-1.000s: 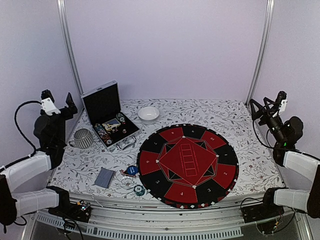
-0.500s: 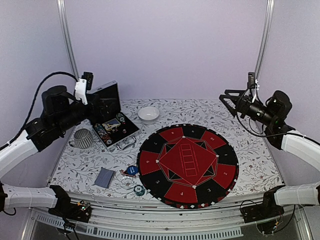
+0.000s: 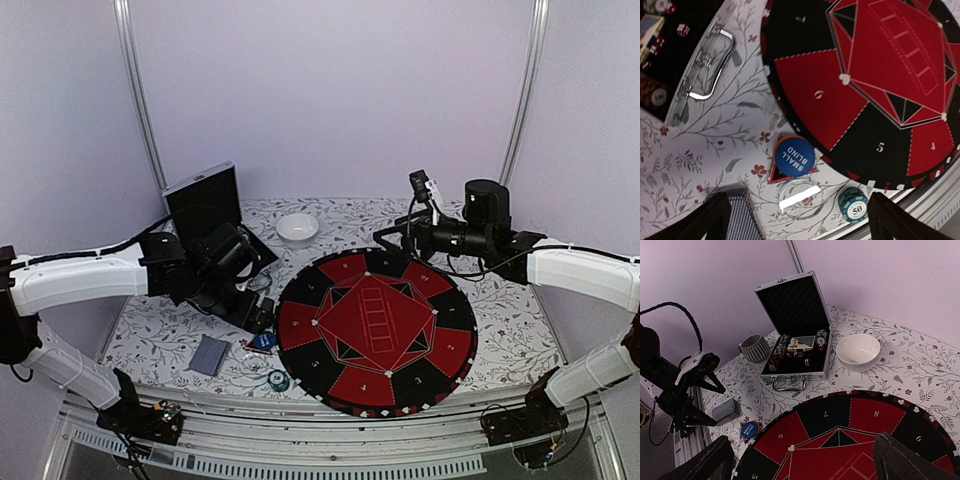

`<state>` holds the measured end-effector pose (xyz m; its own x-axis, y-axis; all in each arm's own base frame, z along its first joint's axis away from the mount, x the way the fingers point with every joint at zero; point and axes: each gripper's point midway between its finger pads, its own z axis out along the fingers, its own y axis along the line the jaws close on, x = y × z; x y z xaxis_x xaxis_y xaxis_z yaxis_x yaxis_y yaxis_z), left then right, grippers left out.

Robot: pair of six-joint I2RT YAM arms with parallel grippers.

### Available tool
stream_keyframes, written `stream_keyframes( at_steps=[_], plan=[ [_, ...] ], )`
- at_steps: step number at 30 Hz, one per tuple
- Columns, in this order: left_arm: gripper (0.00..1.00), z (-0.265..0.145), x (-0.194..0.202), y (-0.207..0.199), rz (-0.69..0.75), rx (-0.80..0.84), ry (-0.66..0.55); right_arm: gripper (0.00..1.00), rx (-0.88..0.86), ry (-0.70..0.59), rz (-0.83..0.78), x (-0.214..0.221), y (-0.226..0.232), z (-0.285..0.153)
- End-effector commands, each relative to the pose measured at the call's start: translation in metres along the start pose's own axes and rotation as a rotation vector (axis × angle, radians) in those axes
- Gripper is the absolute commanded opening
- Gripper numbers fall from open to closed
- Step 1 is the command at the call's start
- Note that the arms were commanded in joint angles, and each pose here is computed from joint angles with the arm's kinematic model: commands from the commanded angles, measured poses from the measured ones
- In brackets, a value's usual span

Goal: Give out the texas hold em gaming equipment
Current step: Pick up the dealer button from the corner of the board.

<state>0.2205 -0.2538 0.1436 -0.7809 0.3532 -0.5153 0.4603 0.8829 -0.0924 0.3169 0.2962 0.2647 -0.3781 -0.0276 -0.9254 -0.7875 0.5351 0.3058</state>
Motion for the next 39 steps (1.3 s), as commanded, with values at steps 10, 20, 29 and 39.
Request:
stream_keyframes(
  at_steps=[10,20,29,39],
  plan=[
    [0.98,0.030,0.062,0.087,-0.385,-0.248,0.177,0.99,0.049,0.045,-0.039,0.010,-0.008,0.008],
    [0.98,0.033,0.073,0.086,-0.413,-0.198,0.175,0.99,0.054,0.078,-0.029,0.022,-0.014,0.015],
    [0.91,0.036,0.068,0.009,-0.093,0.007,0.231,0.99,0.049,0.088,-0.021,0.024,-0.015,0.019],
    [0.86,0.055,0.094,0.003,-0.011,-0.037,0.378,0.99,0.059,0.101,-0.016,0.030,-0.017,0.018]
  ],
)
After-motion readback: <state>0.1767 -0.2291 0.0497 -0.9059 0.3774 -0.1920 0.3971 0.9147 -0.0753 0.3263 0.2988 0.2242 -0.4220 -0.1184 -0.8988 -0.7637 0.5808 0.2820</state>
